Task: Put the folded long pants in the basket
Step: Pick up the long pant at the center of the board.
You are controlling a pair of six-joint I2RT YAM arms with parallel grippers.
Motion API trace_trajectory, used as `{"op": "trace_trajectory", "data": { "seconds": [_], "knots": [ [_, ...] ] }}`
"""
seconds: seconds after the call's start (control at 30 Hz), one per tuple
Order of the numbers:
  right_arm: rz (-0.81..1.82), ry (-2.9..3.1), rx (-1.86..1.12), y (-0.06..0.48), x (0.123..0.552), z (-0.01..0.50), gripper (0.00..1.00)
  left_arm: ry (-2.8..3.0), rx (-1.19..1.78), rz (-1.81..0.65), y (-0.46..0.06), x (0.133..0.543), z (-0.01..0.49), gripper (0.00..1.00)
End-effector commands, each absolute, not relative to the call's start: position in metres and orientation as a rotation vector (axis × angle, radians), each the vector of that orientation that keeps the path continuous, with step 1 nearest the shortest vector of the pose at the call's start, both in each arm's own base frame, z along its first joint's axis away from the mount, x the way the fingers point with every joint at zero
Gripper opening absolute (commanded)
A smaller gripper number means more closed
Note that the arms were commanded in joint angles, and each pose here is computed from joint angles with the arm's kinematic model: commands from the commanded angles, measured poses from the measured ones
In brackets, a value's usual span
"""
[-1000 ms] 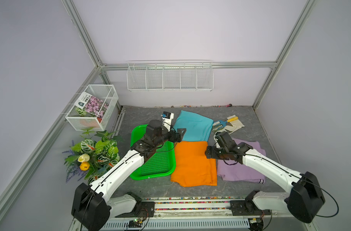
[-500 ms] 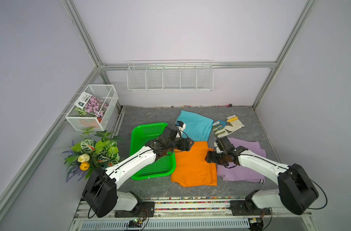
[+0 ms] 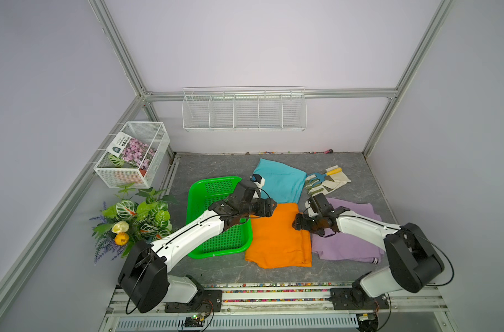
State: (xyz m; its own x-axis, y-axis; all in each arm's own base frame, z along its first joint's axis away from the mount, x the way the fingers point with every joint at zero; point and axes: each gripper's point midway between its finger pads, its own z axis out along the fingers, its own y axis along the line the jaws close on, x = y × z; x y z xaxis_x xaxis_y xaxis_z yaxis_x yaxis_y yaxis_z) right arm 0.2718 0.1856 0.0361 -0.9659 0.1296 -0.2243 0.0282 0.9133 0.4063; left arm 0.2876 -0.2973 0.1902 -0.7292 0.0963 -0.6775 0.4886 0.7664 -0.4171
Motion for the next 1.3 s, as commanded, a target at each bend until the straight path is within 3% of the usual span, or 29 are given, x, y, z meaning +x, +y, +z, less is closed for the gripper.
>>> {"op": "trace_trajectory", "data": {
  "seconds": [0.0, 0.27, 0.37, 0.4, 0.47, 0.53, 0.57, 0.93, 1.27],
  "knots": [
    [0.668, 2.886, 0.156, 0.191, 0.257, 0.023, 0.91, 2.266, 0.423, -0.75, -0.293, 0.29, 0.203, 0.81],
    [0.625, 2.934, 0.199, 0.193, 0.256, 0.004, 0.84, 2.242, 0.412, -0.723, -0.287, 0.292, 0.21, 0.81],
    [0.603, 2.952, 0.207, 0.191, 0.255, 0.0, 0.74, 2.232, 0.403, -0.705, -0.282, 0.29, 0.212, 0.81],
    [0.592, 2.952, 0.209, 0.19, 0.255, -0.001, 0.68, 2.229, 0.399, -0.7, -0.28, 0.29, 0.212, 0.81],
    [0.577, 2.942, 0.213, 0.187, 0.255, 0.001, 0.46, 2.222, 0.389, -0.692, -0.276, 0.289, 0.212, 0.81],
    [0.568, 2.934, 0.21, 0.186, 0.256, 0.004, 0.05, 2.214, 0.382, -0.69, -0.274, 0.288, 0.213, 0.81],
    [0.565, 2.931, 0.204, 0.186, 0.257, 0.006, 0.0, 2.209, 0.38, -0.689, -0.274, 0.289, 0.214, 0.82],
    [0.498, 2.921, 0.189, 0.165, 0.252, 0.074, 0.0, 2.231, 0.466, -0.8, -0.3, 0.288, 0.225, 0.82],
    [0.476, 2.924, 0.292, 0.128, 0.258, 0.07, 0.0, 2.416, 0.444, -0.859, -0.312, 0.279, 0.189, 0.82]
  ]
}}
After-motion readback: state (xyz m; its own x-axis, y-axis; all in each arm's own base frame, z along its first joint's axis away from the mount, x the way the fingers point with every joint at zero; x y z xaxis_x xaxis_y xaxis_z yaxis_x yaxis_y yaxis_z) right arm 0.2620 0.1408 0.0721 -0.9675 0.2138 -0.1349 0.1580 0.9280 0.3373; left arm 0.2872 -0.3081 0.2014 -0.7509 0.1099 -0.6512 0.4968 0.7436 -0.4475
